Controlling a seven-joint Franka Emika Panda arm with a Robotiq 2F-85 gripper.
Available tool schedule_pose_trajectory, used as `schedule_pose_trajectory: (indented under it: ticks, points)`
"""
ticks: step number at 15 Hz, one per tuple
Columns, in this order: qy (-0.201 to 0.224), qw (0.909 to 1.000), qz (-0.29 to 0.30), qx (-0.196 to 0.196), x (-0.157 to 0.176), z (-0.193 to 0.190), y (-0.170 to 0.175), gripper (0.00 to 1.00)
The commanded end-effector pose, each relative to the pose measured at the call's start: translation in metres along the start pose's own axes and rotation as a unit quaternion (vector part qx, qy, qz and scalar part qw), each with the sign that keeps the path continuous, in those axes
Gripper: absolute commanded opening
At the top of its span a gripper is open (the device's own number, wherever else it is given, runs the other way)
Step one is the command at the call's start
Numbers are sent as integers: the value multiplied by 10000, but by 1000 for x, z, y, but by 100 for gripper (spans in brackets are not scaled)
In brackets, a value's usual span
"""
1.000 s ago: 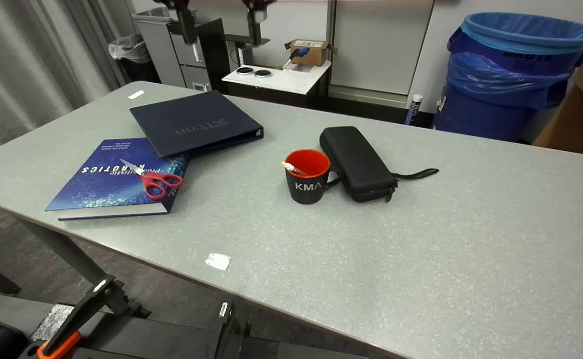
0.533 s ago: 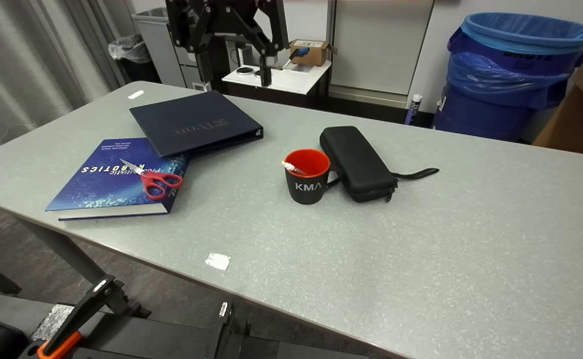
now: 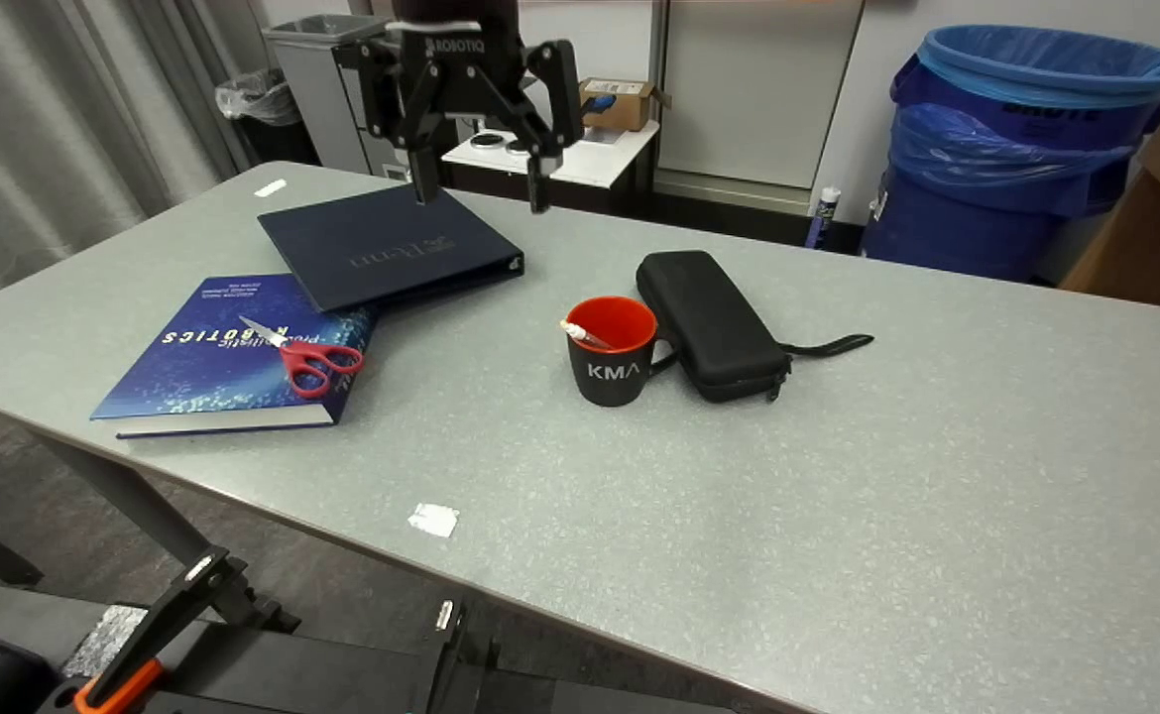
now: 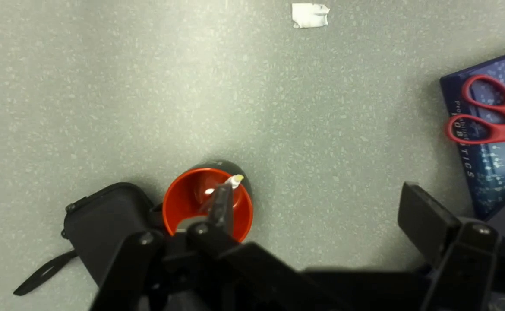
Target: Remove the pen from the mug and put it on the table
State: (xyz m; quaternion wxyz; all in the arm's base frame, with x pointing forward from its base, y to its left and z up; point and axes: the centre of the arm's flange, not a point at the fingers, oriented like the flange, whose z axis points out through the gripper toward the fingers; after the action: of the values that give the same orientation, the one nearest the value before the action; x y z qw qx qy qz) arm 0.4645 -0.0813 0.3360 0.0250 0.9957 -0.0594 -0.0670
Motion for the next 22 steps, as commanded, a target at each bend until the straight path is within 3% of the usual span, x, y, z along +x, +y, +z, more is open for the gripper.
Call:
schedule_pose_trajectory:
  ticks: [1,7,17,19,22]
  points:
    - [22,9992,387,-67,25,40,15,100]
    - [-31,9954,951,-116,46,92,32,100]
    - [-205,9927,1177,-151,68,112,23,100]
    - [-277,9930,1140,-149,71,116,20,72]
    - [-345,9928,1138,-159,72,119,19,49]
